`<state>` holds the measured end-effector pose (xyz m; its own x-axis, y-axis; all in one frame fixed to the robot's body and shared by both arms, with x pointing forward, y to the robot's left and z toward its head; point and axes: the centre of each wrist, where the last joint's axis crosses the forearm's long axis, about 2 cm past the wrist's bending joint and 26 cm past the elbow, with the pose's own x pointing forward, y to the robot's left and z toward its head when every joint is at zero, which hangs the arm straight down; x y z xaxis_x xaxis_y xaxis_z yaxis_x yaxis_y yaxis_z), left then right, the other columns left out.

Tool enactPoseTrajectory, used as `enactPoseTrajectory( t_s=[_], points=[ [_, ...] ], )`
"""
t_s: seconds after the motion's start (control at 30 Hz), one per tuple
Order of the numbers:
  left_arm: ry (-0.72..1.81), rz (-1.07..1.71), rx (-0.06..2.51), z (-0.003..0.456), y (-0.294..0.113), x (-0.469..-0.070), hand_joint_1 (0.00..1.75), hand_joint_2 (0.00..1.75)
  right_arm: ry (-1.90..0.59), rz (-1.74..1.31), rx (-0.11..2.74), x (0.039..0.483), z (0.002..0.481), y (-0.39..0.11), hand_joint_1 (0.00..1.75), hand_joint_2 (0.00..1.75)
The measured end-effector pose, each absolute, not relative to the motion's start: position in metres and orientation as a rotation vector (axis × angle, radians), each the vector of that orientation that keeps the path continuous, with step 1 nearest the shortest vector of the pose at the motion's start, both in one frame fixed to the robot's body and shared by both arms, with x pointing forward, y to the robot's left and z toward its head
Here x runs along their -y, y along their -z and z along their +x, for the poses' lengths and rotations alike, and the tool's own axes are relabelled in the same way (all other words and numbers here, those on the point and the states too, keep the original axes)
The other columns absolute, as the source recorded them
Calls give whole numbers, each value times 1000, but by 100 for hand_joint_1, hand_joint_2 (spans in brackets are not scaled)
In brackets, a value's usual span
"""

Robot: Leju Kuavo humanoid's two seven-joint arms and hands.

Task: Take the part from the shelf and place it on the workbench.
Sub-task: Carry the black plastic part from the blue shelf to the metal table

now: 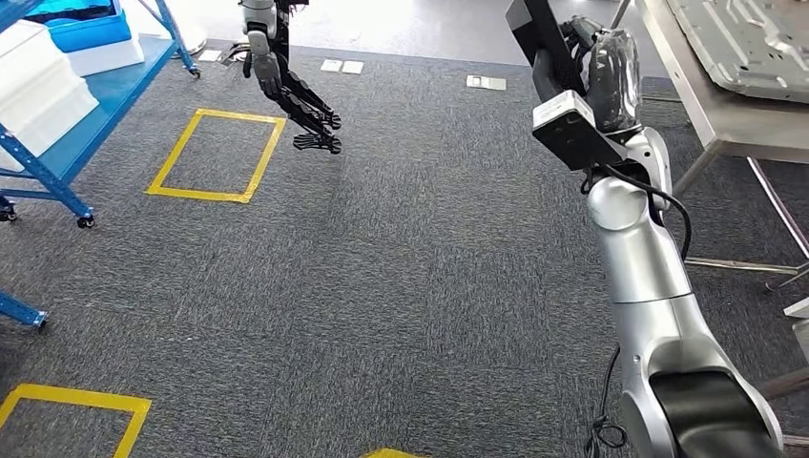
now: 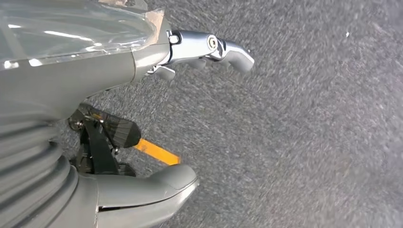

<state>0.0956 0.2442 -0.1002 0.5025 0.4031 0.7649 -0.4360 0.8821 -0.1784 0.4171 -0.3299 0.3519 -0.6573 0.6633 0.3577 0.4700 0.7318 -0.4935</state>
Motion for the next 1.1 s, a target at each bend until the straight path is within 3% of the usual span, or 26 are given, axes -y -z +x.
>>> enactPoseTrajectory(
  t_s=[0.43,1.1],
  points=[
    [-429,4,940,113,96,-239,0,175,-579,-1036,2320,378,415,-392,175,175],
    [-411,0,945,114,95,-238,0,175,-618,-1106,2269,392,406,-371,175,175]
  ],
)
